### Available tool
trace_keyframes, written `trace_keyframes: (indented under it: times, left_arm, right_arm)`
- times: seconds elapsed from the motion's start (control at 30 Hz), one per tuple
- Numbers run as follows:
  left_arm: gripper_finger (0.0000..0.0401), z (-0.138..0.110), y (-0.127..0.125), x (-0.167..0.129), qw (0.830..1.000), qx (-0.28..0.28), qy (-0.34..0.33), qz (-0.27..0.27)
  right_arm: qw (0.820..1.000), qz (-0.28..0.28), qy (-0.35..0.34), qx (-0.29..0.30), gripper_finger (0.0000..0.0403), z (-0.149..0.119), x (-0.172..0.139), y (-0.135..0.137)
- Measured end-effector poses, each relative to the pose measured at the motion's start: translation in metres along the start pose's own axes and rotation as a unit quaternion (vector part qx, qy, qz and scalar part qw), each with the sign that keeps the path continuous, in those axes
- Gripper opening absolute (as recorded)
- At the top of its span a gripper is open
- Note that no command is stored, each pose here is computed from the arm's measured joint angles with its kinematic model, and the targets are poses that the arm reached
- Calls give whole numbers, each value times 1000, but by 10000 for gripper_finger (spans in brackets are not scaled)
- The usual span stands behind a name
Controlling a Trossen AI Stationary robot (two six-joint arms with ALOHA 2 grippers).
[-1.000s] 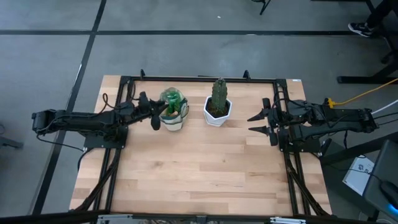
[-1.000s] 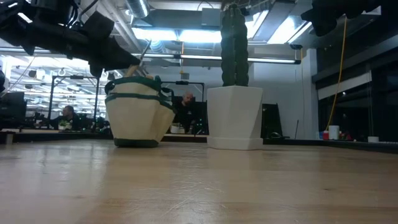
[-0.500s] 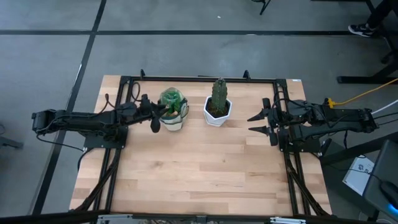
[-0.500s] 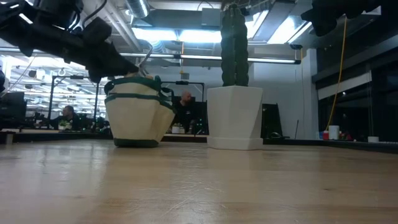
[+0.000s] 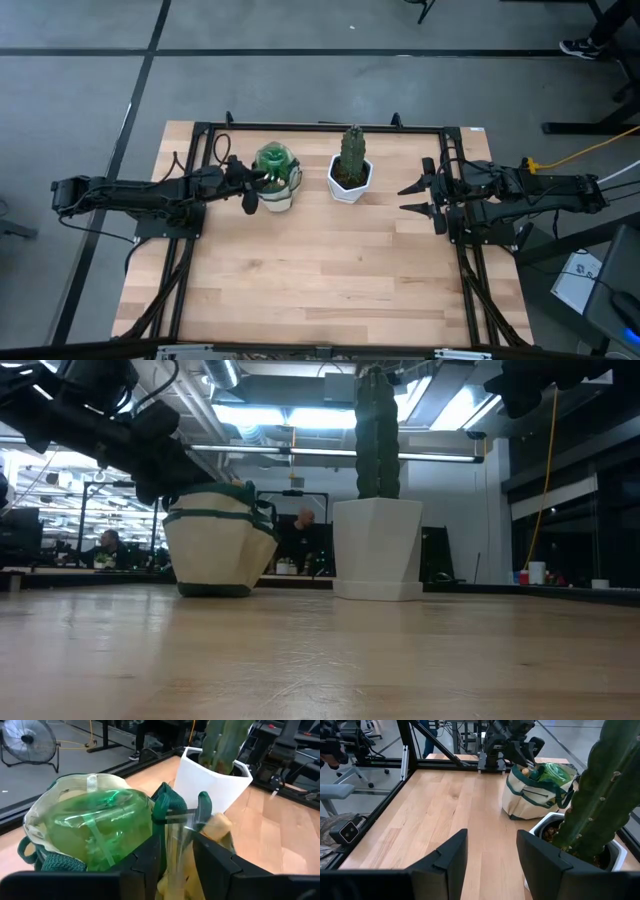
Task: Pick & Place Garden tools in Gardening bag
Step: Put the brown hand rake into the brown gardening bag, then return to Home Position
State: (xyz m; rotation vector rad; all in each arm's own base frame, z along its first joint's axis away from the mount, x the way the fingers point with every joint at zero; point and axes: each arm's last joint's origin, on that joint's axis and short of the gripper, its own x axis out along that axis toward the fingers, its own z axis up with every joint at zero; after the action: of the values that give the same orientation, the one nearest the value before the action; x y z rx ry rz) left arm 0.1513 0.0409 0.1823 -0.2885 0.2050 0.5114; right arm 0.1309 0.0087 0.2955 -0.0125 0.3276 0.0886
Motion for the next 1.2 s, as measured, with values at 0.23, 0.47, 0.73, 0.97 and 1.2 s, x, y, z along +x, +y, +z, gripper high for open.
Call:
trace_keyframes:
  times: [0.23,0.47,0.73,0.97,1.2]
  left_arm:
    - [146,4,-1,0,999,39,-23,-6]
    - [193,11,-7,-1,992,86,-50,-75]
    - [214,16,-8,-15,981,126,-64,-134]
    - [208,17,-2,-38,982,116,-70,-129]
    - [211,16,1,-53,977,117,-81,-160]
  right_arm:
    - [1000,0,0,0,172,0,0,0]
    - [1000,0,0,0,172,0,0,0]
    - [1000,0,0,0,172,0,0,0]
    - [1000,0,0,0,172,0,0,0]
    - [1000,0,0,0,172,0,0,0]
